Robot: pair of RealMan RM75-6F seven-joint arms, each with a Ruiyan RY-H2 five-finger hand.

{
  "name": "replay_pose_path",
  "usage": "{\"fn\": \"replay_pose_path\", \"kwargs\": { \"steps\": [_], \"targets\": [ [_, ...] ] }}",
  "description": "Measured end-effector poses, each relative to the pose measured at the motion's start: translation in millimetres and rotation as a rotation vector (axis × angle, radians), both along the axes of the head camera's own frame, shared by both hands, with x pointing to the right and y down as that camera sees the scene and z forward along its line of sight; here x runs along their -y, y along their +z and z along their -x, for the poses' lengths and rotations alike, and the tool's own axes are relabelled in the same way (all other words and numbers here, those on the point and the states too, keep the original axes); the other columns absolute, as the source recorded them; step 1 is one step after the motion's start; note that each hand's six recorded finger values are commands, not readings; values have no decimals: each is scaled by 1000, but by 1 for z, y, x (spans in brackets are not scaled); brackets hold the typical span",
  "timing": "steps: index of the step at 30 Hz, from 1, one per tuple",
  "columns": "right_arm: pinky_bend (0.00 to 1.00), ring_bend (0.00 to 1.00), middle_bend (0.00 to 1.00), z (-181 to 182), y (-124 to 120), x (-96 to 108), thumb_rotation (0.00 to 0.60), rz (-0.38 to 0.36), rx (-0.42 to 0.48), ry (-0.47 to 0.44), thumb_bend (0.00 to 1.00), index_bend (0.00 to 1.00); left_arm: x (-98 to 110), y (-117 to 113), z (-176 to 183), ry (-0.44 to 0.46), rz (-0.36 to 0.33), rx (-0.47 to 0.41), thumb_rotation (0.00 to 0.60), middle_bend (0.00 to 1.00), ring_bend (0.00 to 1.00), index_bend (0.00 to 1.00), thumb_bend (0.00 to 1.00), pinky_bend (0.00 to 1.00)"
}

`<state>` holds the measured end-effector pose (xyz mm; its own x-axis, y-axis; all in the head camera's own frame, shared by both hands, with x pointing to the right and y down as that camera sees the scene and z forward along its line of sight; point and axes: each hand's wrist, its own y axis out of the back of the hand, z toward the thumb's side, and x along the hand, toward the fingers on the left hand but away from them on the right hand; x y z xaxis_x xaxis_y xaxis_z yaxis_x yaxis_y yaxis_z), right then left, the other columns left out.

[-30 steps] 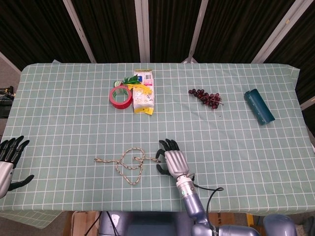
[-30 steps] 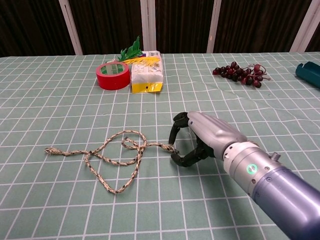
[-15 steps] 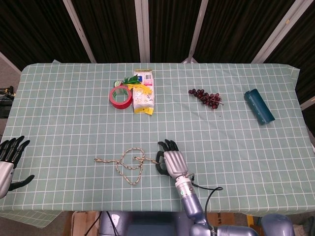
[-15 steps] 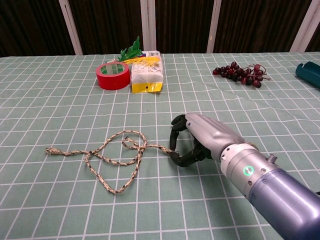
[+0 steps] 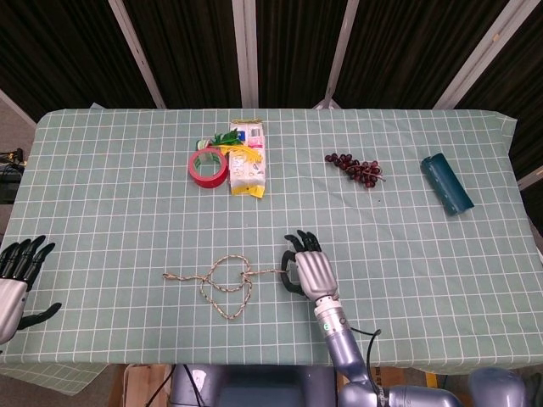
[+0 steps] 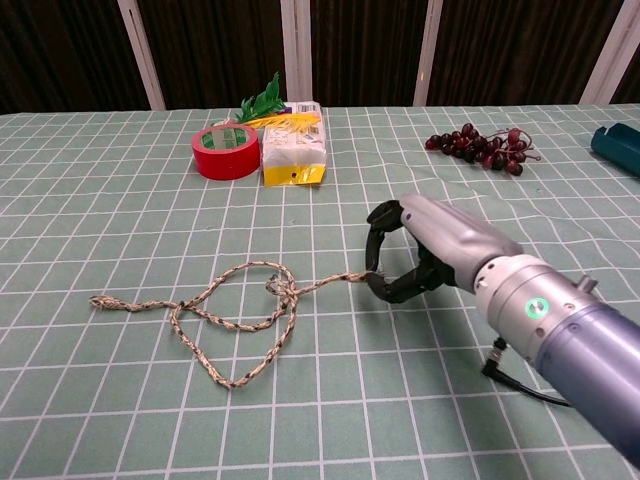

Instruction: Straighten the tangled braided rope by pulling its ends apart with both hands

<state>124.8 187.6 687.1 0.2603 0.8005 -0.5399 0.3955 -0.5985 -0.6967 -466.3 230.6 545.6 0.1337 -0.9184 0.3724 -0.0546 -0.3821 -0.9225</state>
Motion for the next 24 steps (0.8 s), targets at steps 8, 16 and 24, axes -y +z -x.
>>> {"fn": "replay_pose_path", "kwargs": {
  "steps": [8,16,24],
  "targets": [
    [0,0,192,-35,-14,4,600,-5,-22,13,511,645,0,8,-21,34,45,-20,600,0,0,170,180,0],
    [0,0,192,-45,-21,-4,600,22,-4,17,511,651,13,31,-75,102,125,-55,600,84,0,363,343,0],
    [0,0,192,-51,-28,-1,600,18,-2,24,512,651,39,64,-128,139,130,-44,600,106,0,433,391,0]
  ]
}}
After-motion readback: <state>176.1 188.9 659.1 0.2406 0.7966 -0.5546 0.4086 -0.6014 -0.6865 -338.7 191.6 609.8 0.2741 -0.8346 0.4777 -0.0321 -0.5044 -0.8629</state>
